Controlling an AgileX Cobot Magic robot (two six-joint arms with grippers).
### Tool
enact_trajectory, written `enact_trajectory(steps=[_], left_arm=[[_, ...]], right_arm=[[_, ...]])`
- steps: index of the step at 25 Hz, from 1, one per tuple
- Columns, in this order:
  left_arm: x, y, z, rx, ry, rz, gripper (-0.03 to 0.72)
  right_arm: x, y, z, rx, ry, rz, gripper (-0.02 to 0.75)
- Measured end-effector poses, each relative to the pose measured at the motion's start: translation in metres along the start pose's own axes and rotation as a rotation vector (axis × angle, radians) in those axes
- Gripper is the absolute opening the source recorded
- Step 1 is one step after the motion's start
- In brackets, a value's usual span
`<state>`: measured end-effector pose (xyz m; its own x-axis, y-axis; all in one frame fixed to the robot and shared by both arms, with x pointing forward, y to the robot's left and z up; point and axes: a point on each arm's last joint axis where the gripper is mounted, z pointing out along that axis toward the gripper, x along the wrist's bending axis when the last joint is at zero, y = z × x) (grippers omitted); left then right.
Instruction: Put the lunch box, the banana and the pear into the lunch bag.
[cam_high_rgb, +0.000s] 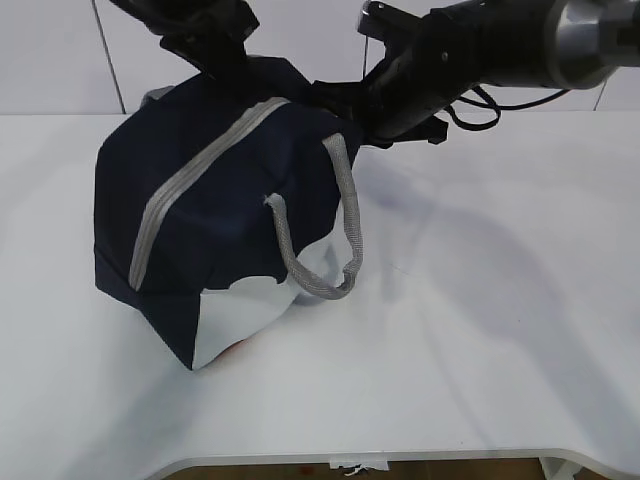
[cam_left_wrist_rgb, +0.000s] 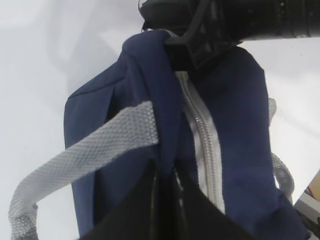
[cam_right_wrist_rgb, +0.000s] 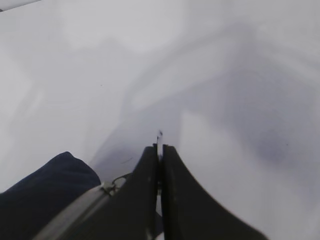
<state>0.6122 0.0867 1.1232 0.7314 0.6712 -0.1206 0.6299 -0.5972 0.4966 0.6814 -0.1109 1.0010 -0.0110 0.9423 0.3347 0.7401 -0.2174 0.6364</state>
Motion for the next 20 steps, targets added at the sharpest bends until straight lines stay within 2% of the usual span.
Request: enact_trajectory(steps=[9, 11, 13, 17, 20], left_arm=[[0.001, 0.0, 0.002, 0.004, -0.002, -0.001, -0.005], [0.001, 0.0, 0.005, 0.008, -0.01, -0.005, -0.005], [0.002, 0.0, 0.009, 0.014, -0.015, -0.009, -0.005], [0.002, 0.0, 0.01, 0.016, -0.017, -0.01, -0.005], [0.002, 0.0, 0.01, 0.016, -0.017, -0.01, -0.005]], right_arm=[[0.0, 0.0, 0.0, 0.0, 0.0, -0.002, 0.003], [-0.001, 0.0, 0.0, 0.004, -0.005, -0.002, 0.027], [-0.001, 0.0, 0.0, 0.009, -0.009, -0.002, 0.088], [-0.003, 0.001, -0.002, 0.008, -0.012, -0.001, 0.283], [-0.002, 0.004, -0.007, 0.002, -0.011, -0.002, 0.377]])
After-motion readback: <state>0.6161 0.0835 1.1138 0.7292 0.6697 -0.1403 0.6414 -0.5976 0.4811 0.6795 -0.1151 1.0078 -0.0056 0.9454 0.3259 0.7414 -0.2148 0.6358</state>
